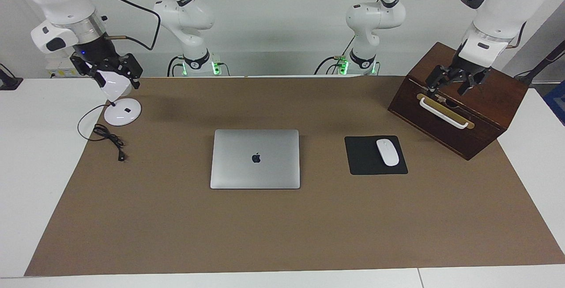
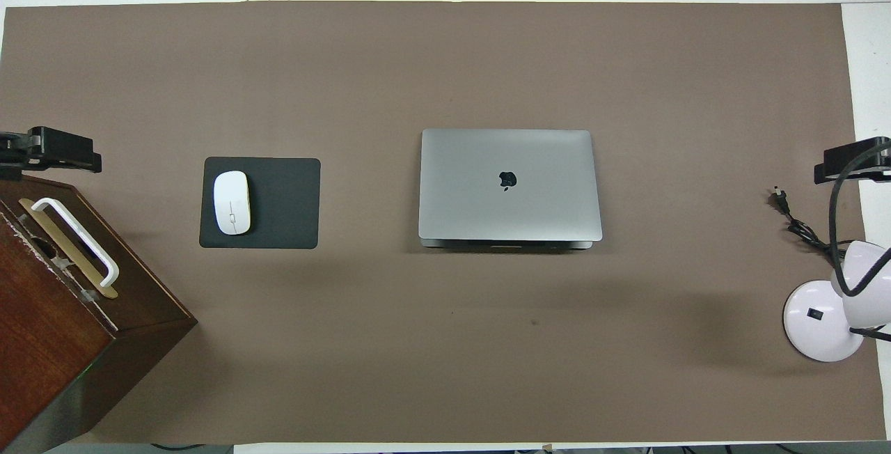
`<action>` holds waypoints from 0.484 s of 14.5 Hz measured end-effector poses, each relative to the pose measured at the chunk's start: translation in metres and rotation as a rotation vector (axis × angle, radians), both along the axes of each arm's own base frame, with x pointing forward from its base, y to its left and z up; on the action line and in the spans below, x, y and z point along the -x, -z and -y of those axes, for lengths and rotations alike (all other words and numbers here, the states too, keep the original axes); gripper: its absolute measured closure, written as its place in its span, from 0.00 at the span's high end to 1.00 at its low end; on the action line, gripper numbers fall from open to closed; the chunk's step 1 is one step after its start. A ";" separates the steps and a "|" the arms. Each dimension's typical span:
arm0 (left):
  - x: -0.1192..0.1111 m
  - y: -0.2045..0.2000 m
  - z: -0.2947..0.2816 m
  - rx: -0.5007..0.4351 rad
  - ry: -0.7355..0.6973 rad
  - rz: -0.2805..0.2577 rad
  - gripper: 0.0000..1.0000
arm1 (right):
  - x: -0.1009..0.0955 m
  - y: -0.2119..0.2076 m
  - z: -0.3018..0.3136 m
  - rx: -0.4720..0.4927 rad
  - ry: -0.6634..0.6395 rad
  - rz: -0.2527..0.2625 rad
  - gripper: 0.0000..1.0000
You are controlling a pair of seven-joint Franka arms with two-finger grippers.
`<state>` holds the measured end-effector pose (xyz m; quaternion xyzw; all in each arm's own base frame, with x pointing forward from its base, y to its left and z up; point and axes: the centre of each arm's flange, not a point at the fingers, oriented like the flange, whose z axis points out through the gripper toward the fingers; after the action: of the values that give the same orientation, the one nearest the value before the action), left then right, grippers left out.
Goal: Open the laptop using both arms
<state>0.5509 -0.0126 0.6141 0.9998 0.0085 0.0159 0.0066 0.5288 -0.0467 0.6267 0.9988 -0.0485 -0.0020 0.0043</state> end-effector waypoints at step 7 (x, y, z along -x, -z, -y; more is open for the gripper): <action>-0.001 -0.001 0.010 0.001 0.001 0.013 1.00 | -0.018 0.025 0.029 -0.009 -0.159 0.148 1.00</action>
<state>0.5520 -0.0230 0.6153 0.9997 0.0081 0.0225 0.0073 0.5468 -0.0758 0.6016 0.9969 0.0308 0.0718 -0.0038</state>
